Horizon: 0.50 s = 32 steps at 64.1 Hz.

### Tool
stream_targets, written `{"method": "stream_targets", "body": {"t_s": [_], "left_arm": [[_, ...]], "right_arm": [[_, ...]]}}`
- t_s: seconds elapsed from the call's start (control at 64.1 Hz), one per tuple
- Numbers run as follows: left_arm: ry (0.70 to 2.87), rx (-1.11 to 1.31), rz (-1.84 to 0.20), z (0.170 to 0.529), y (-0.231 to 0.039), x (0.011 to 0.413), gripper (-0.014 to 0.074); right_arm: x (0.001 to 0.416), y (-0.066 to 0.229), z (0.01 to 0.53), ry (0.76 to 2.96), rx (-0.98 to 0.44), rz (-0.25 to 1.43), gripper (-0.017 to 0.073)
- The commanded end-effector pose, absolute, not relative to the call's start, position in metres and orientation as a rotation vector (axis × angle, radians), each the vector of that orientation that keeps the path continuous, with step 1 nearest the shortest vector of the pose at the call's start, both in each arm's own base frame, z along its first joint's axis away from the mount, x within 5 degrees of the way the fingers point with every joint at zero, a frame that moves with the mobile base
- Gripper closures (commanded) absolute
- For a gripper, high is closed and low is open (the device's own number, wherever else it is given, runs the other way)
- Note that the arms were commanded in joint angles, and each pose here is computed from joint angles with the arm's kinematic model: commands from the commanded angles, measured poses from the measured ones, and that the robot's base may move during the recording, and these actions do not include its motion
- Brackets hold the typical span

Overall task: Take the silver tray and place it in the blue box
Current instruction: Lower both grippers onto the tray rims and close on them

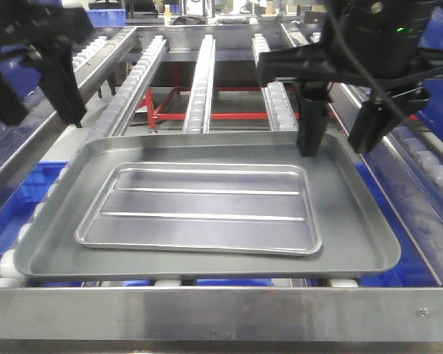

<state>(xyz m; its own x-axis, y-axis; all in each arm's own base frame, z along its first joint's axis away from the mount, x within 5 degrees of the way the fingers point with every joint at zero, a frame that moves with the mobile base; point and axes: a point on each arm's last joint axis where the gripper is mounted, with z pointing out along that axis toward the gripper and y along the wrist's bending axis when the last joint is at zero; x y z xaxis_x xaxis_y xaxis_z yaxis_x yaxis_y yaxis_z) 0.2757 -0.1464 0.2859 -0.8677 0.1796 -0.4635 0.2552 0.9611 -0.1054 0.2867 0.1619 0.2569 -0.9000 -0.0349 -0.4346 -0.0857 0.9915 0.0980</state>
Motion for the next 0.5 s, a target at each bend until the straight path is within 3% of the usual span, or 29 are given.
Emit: {"method": "stream_targets", "body": {"t_s": [0.0, 0.203, 0.484], "left_arm": [[2.616, 0.246, -0.251, 0.304, -0.158, 0.284, 0.0269], [2.641, 0.315, -0.258, 0.291, -0.186, 0.297, 0.0269], [2.659, 0.327, -0.222, 0.268, -0.194, 0.313, 0.0269]], "right_arm": [[0.291, 0.164, 0.276, 2.595, -0.087, 0.2, 0.0124], [0.296, 0.167, 0.266, 2.609, -0.078, 0.2, 0.0124], [0.305, 0.173, 0.247, 2.639, -0.067, 0.198, 0.0124]]}}
